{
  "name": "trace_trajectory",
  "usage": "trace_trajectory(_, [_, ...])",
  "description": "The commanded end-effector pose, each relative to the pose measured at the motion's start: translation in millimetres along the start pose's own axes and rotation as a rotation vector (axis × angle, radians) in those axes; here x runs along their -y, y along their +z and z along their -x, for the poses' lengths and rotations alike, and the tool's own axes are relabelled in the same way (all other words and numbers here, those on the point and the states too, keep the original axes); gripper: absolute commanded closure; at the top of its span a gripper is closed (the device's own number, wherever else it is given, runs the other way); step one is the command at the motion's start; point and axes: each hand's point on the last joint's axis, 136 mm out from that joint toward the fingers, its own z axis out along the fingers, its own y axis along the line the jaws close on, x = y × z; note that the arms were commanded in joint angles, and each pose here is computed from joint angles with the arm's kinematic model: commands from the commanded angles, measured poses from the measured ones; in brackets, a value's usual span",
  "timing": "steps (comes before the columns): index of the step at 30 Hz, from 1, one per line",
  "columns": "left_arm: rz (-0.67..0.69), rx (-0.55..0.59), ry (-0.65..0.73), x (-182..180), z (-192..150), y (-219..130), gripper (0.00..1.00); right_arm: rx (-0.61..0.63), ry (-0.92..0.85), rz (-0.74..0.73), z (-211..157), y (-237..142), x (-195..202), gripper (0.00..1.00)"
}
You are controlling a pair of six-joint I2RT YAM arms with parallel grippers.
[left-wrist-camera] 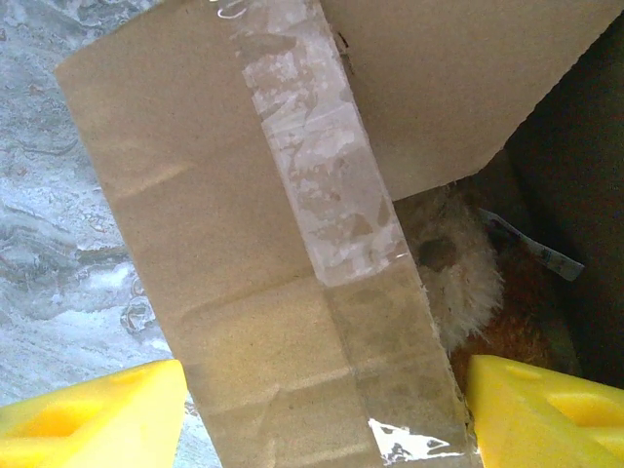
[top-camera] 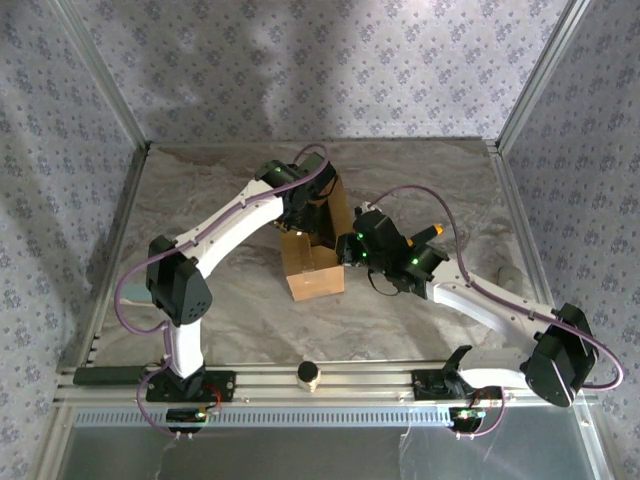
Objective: Unpack the express box
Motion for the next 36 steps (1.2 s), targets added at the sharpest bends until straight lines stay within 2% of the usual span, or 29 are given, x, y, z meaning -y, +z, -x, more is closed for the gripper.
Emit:
trace_trajectory(1, [0.044,-0.006,0.019,-7.0,-5.3,-1.6,0.25,0.036,0.025,-0.039,8.1,-4.9,4.1,1.0])
trace_trajectory(14, [0.015,0.099,0.013,-21.3,5.9,-40.1,0.25,0.055,0.054,-0.104,9.3,-12.3,16.7,1.0])
trace_trajectory(24, [-0.026,0.129,-0.022,-34.3,6.0,-54.5,0.24,0.053,0.057,-0.106,9.4,-13.7,16.3,1.0])
trace_trajectory(30, [-0.139,0.116,-0.016,-3.8,14.9,-50.5,0.24,0.044,0.048,-0.104,8.7,-11.1,11.9,1.0])
trace_trajectory(36, [-0.144,0.06,0.003,22.4,18.8,-26.0,0.24,0.033,0.043,-0.109,7.2,-6.9,11.0,1.0])
